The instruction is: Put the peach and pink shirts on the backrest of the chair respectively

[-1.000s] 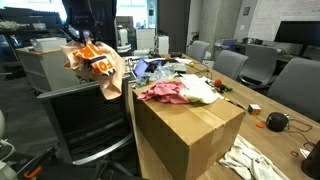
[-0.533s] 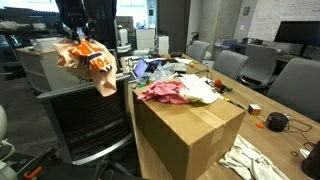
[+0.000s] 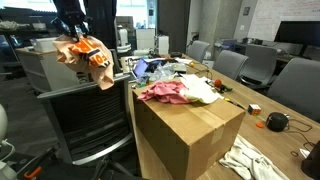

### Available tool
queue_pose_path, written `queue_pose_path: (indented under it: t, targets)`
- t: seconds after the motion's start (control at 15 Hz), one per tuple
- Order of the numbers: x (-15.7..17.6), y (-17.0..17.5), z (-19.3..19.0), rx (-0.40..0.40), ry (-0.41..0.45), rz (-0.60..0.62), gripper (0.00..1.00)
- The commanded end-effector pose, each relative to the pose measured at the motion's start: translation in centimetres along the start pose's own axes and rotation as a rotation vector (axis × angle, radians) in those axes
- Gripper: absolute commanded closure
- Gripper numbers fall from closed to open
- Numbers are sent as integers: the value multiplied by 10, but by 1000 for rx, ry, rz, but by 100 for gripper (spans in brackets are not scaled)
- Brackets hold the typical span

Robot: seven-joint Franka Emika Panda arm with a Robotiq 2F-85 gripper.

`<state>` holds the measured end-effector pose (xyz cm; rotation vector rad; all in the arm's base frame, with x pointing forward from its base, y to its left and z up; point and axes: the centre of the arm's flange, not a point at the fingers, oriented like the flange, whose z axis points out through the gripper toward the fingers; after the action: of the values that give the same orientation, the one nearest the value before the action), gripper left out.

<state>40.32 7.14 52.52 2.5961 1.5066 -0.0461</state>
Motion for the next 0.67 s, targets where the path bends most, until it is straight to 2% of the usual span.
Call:
queue_pose_path:
  t: [0.0,0.27,0.6]
  targets:
    - [29,-2,-1,-21,12,-15,96]
    - [55,-9,13,-37,-24,-42,96]
    - [76,-16,29,-9,-65,-43,96]
